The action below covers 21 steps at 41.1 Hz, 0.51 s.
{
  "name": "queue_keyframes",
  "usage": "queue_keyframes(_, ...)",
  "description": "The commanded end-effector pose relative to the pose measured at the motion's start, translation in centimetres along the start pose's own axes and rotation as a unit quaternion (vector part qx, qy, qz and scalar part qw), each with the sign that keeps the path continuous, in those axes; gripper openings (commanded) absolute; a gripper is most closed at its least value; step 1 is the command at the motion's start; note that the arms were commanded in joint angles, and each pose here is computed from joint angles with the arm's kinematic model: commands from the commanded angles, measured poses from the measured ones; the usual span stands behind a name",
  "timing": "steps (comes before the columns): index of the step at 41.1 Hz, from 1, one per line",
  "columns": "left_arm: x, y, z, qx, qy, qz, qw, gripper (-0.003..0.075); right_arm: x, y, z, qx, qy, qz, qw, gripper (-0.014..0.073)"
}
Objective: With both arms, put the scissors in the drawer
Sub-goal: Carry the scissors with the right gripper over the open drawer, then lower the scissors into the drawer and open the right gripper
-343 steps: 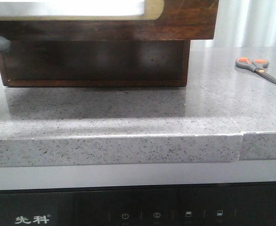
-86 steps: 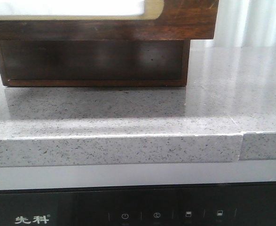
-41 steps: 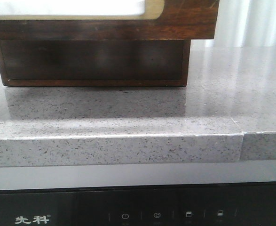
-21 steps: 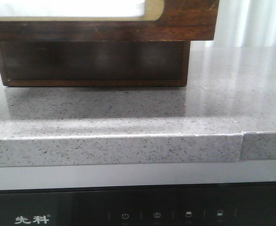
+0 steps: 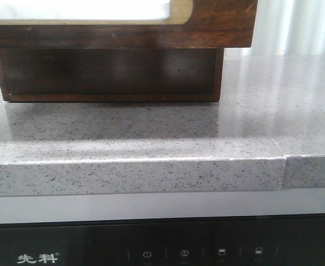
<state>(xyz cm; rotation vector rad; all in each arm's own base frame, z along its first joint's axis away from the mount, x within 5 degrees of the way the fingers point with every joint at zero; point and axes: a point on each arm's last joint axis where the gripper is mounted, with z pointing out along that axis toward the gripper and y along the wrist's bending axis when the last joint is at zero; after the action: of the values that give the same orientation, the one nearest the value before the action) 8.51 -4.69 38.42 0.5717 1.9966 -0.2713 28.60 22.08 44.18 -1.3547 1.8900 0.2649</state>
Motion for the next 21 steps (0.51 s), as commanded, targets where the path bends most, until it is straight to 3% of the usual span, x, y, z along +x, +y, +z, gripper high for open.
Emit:
queue_keyframes(1,-1.5,0.0,-0.7,0.002,-0.051,0.000,0.999,0.0512,-0.9,-0.1,-5.1,0.052,-0.054,0.075,0.994,0.0350)
queue_keyframes(9,-1.5,0.0,-0.7,0.002,-0.051,0.000,0.999,0.0512,-0.4,0.6,-9.1,0.078,-0.063,0.182,0.978,0.0350)
queue_keyframes(21,-1.5,0.0,-0.7,0.002,-0.051,0.000,0.999,0.0512,2.4,3.1,-12.2,0.082,-0.079,0.213,0.970,0.0350)
